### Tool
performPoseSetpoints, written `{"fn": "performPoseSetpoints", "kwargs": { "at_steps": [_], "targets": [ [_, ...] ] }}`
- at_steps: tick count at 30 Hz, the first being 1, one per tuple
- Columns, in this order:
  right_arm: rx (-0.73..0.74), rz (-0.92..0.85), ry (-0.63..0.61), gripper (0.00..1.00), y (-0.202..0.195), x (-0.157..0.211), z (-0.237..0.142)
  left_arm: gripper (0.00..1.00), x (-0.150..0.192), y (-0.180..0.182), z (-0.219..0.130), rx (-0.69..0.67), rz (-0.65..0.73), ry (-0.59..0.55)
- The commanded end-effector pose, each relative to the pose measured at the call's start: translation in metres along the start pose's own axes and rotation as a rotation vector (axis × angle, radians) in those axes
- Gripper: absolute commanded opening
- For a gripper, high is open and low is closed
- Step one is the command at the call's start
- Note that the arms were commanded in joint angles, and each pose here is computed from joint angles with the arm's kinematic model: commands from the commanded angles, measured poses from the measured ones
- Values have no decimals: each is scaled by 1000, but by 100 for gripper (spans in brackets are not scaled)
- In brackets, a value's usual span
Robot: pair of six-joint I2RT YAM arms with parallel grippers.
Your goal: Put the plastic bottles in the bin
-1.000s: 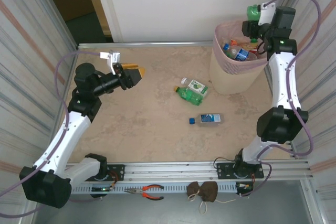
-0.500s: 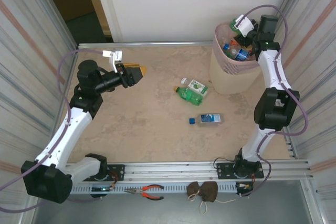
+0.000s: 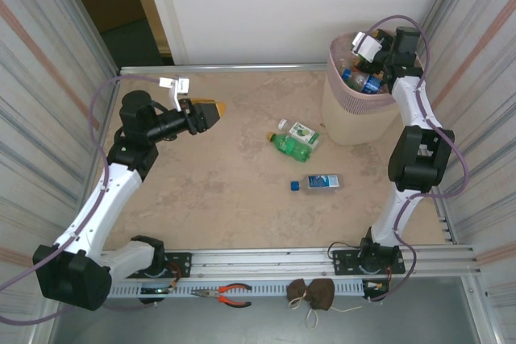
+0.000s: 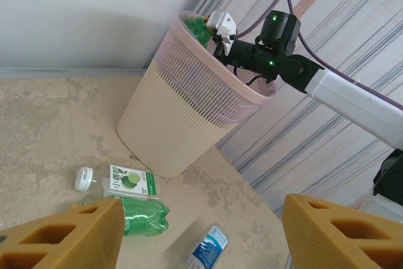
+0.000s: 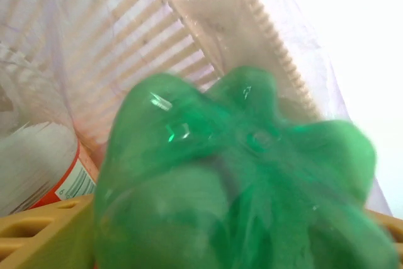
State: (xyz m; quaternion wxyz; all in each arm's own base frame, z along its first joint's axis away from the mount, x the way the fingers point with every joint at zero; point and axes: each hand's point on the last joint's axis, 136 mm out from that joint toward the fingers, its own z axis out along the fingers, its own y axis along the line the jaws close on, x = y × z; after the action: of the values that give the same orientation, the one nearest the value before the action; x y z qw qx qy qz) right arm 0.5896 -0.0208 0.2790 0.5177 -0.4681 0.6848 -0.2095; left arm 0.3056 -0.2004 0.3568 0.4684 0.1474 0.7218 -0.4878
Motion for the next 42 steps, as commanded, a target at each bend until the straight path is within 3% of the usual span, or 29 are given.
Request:
{"fn": "performPoseSetpoints", "kwargs": {
  "at_steps": [1,10,22,25,31,36,42],
  "targets": [
    [-30,-28,-52,83,-8,-21,-18,67,-16,-11,-5,18,31,-30],
    [-61,19,-147,87,-18,-58,-63,66,-22,-22,-9,36,49,-30],
    [-102,388,-265,83,-34,-91,-84,66,-22,-30,-16,43,49,-47],
    [-96,536,-280,77,-40,-92,-79,66,-22,-30,-16,43,44,-49],
    [-32,808,-252,54,-65,-85,-64,66,-22,-27,-16,38,27,-59],
    [-7,941,-181,48,-70,-70,-42,66,-21,-23,-13,34,14,-62],
    [-86,1021,-92,44,-44,-52,-20,66,-20,-21,-13,32,6,-62]
  ]
}}
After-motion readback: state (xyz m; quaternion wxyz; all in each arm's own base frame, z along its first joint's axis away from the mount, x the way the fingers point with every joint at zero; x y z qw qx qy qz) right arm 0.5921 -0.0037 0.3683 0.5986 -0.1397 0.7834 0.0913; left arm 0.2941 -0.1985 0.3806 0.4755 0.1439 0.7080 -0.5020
